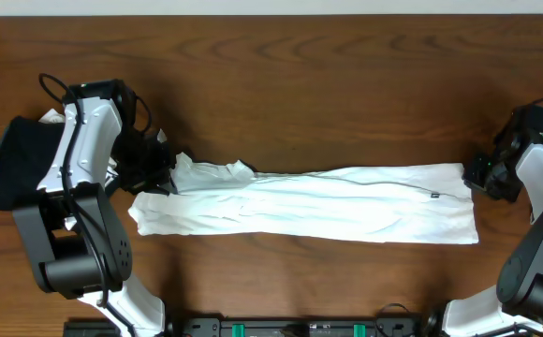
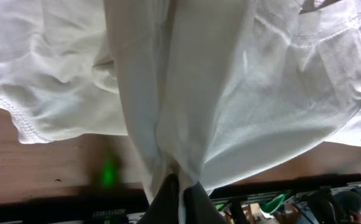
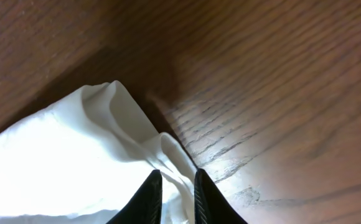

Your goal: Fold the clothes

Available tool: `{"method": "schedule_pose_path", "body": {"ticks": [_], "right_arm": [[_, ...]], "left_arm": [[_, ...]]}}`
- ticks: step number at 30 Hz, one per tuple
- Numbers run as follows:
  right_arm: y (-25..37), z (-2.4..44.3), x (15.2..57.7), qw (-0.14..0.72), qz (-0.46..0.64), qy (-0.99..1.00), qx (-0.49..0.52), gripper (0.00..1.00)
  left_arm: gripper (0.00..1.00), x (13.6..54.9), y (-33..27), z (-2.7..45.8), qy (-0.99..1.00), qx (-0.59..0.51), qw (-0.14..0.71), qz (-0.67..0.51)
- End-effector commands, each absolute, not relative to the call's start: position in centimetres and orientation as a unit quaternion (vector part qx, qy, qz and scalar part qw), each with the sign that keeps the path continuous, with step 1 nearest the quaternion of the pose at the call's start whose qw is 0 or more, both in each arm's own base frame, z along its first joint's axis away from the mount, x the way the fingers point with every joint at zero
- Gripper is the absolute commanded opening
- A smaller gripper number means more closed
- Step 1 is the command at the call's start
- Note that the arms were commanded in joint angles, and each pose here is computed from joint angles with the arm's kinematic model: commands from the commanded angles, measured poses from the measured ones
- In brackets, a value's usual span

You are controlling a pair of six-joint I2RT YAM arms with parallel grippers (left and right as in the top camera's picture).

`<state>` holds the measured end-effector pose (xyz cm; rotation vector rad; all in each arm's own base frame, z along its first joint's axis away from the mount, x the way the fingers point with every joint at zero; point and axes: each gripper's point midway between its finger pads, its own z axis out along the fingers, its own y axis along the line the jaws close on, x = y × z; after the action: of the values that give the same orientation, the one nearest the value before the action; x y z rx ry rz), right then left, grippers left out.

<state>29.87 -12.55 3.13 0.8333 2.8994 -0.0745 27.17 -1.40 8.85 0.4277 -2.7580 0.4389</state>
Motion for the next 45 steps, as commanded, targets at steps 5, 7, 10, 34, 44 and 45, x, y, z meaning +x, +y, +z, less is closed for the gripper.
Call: {"method": "schedule_pose_path", "body": {"ticks": [5, 7, 10, 34, 44, 45], "right_arm": [[-12.4, 3.7, 29.9, 0.070, -0.019, 0.957, 0.280, 0.20], [-12.5, 3.7, 29.9, 0.070, -0.020, 0.957, 0.280, 0.20], [-12.5, 3.7, 29.9, 0.070, -0.020, 0.957, 0.280, 0.20], [-12.3, 3.7, 29.9, 0.070, -0.016, 0.957, 0.280, 0.21], [-12.3, 3.7, 29.9, 0.070, -0.016, 0.957, 0.280, 0.21], [-12.3, 3.7, 29.9, 0.070, -0.016, 0.957, 0.280, 0.21]], "left_arm": [[0.06, 24.6, -1.4, 7.5, -0.959, 0.149, 0.190, 0.145], [0.06, 24.1, -1.5, 6.8, -0.958, 0.149, 0.195, 0.146], [0.06, 23.5, -1.6, 5.9, -0.957, 0.151, 0.201, 0.145], [0.24, 27.0, 0.0, 3.5, -0.974, 0.157, 0.117, 0.113], [0.14, 28.7, 1.6, 2.1, -0.976, 0.190, 0.077, 0.071], [0.15, 28.4, 1.9, 1.9, -0.975, 0.199, 0.081, 0.061]]}}
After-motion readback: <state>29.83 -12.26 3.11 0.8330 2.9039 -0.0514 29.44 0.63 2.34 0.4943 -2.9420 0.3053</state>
